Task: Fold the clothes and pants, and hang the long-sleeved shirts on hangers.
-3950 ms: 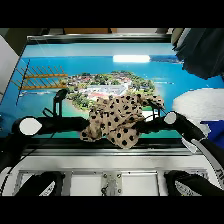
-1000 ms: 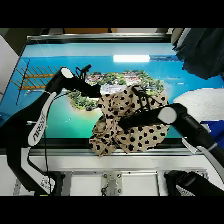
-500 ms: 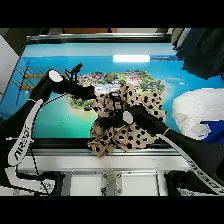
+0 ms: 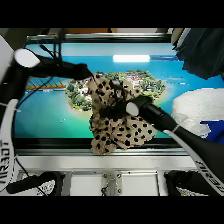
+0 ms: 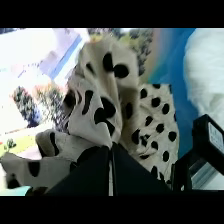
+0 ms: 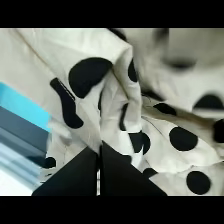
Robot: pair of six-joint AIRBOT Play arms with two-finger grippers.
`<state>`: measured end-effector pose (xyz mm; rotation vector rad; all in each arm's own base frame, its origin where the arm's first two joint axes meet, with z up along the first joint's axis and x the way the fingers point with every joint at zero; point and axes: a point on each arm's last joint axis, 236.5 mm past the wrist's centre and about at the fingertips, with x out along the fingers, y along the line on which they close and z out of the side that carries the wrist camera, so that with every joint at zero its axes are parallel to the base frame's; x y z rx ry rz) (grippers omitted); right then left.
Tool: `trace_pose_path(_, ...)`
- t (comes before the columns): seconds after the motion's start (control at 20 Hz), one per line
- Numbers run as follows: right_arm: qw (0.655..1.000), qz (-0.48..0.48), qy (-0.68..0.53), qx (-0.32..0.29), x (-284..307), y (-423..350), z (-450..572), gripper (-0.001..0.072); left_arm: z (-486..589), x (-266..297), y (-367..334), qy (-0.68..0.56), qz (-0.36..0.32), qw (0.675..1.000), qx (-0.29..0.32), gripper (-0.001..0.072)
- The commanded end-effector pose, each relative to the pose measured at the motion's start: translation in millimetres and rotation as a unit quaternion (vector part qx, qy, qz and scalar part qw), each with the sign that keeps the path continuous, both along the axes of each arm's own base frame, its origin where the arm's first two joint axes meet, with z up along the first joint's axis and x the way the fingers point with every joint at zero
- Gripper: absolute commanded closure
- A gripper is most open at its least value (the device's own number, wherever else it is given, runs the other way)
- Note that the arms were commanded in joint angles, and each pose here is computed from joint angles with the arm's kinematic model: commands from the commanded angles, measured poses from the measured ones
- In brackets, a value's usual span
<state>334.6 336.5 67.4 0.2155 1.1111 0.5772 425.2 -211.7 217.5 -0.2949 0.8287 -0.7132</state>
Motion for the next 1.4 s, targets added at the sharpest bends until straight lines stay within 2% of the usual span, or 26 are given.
trace_pose_path(0.0,0.990,0.005,-0.128,0.054,8,-33,150,0.0706,128,-49,0,-0.135,-0.009,0.990,-0.029,0.0696)
trace_pose_path(0.2,0.954,0.010,-0.269,0.131,-36,-67,297,0.0707,246,-130,-11,-0.287,-0.031,0.954,-0.080,0.0696)
trace_pose_path(0.35,0.934,0.007,-0.319,0.161,-62,-85,348,0.0706,295,-179,-17,-0.351,-0.048,0.927,-0.123,0.0696)
trace_pose_path(0.45,0.931,-0.007,-0.330,0.156,-64,-96,356,0.0707,302,-190,-13,-0.370,-0.039,0.921,-0.112,0.0696)
trace_pose_path(0.55,0.941,-0.044,-0.318,0.110,-52,-116,339,0.0707,285,-179,-4,-0.349,0.000,0.933,-0.085,0.0696)
trace_pose_path(0.7,0.958,-0.075,-0.277,0.002,-24,-143,290,0.0705,202,-137,9,-0.251,0.062,0.966,-0.004,0.0695)
trace_pose_path(0.8,0.969,-0.060,-0.229,-0.066,-5,-151,245,0.0706,118,-119,2,-0.145,0.062,0.986,0.045,0.0695)
trace_pose_path(0.95,0.978,-0.014,-0.133,-0.160,26,-148,160,0.0706,-14,-101,-6,-0.004,0.046,0.992,0.120,0.0695)
trace_pose_path(1.05,0.980,0.026,-0.071,-0.182,37,-129,99,0.0706,-86,-86,3,0.068,0.056,0.983,0.159,0.0695)
trace_pose_path(1.2,0.975,0.049,0.001,-0.217,49,-121,16,0.0705,-159,-65,28,0.150,0.089,0.967,0.185,0.0695)
trace_pose_path(1.35,0.972,0.053,0.025,-0.228,58,-116,-23,0.0705,-191,-52,31,0.198,0.083,0.962,0.169,0.0695)
